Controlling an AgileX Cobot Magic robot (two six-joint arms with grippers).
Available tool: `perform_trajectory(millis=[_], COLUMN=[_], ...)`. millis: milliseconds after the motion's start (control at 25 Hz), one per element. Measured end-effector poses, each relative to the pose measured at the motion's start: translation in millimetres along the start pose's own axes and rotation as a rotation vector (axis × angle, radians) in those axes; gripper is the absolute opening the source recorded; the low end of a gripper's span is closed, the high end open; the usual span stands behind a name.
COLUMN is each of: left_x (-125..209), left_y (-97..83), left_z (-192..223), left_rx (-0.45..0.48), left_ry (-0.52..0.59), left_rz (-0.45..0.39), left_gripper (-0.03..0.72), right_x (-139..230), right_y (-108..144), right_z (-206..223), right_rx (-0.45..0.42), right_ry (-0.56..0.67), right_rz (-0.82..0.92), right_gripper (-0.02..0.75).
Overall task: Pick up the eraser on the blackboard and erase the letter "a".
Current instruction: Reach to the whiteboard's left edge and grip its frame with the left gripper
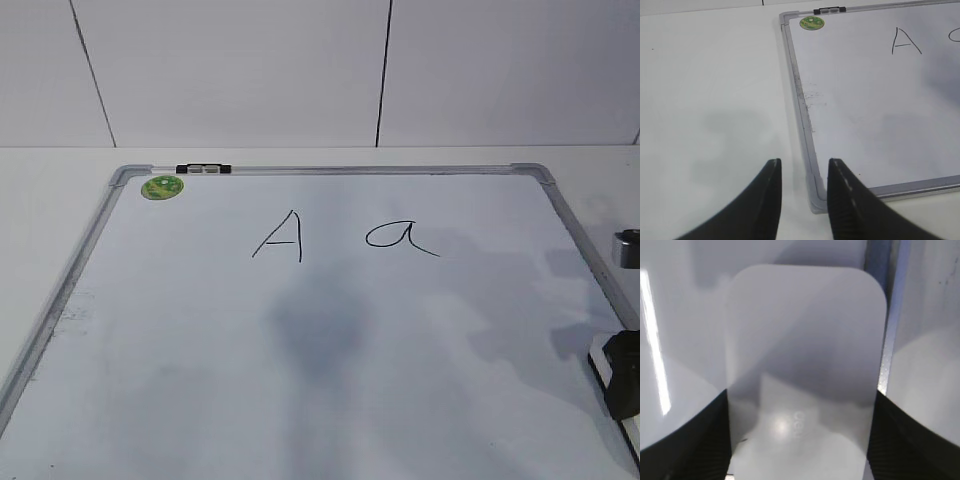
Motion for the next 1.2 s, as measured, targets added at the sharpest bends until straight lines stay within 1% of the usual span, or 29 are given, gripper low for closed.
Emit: perform_trajectory(millis=[520,720,920,1200], left_x=[0,0,0,0], left_y=[0.0,0.0,0.0,0.0], left_z=[0,0,0,0], left_rx=[0.0,0.0,0.0,0.0], left_ry=[0.0,0.0,0.0,0.0], left_rz=[0.0,0.0,0.0,0.0], left_gripper=[0.235,0.235,0.235,0.235], right_x=[-6,-6,-1,14], right_y=[1,2,2,4], right_z=[-5,-16,-29,-51], right_rx=[-0.001,-0.012,-0.021,-0.05], right_ry=[-0.014,-0.075,-0.11,-0.111], right_rz=[-0.003,-0.004,-0.004,0.007], right_gripper=[0.561,0.561,0.561,0.561])
Point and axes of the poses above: a point on each arm's last joint axis where the gripper is mounted, z pointing out along that axis toward the gripper, y along the wrist's bending axis when the last joint is at zero, x = y × z, the point moved 1 cm from there along z, pointing out along that axis toward the gripper, and after that the axes turned 12 degrees about z, right-handed, at the moved point
